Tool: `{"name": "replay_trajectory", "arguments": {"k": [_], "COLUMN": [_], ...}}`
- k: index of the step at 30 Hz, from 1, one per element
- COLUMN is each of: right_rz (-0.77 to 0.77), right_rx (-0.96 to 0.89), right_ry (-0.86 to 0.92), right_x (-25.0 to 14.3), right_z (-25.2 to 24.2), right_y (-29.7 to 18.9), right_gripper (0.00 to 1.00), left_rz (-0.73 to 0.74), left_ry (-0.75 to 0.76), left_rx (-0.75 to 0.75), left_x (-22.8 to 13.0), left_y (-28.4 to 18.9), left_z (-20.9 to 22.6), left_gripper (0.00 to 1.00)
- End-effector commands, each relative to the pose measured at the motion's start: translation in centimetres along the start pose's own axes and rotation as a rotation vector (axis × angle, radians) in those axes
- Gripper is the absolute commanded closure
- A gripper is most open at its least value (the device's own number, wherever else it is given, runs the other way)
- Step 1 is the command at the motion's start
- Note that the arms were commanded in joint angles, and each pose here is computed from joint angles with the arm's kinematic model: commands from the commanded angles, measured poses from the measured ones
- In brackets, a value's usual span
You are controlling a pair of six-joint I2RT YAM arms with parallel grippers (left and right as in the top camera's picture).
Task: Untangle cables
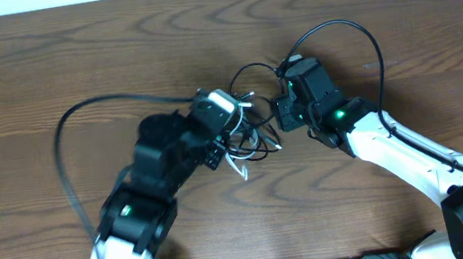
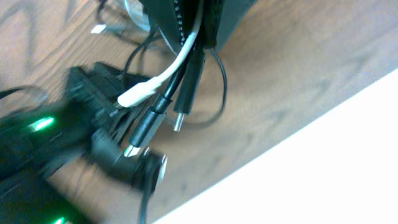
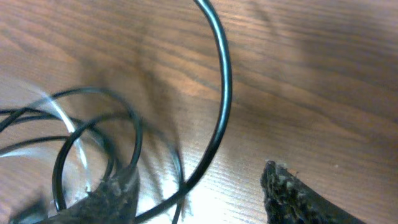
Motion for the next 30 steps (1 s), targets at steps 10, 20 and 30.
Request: {"name": "replay_trajectory", "arguments": {"k": [10,20,30], "right_rz": [-0.021,-0.095,-0.034], "right_rx": [-0.222,-0.526,-0.770], "right_ry": [0.135,0.379,0.747], "right_x": [-0.5,-0.6,-2.6], "right_z": [-1.9,-7.0,-15.9], "right_y": [0.8,-0.3,-2.7], "right_gripper": [0.99,0.98,0.99], "left_rz": [-0.200,0.066,0.153], "left_ry": [-0.008,-0.052,-0.063], "left_rx": [0.022,0.107,0.084], "left_x": [2.7,-1.4,-2.7], "left_y": [-6.4,-6.0,-5.5], "left_z": [-0.6,-0.3,-0.6], "left_gripper": [0.84,0.84,0.83]}}
Point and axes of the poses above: each gripper's point midway between its finger pads, its own y axis out along the fingers, its own z axis along the line the jaws close on, x = y × z, the point moved 8 cm from there along -y, back along the fingers, and after that the axes turned 2 degrees about y, right-handed, at the moved point
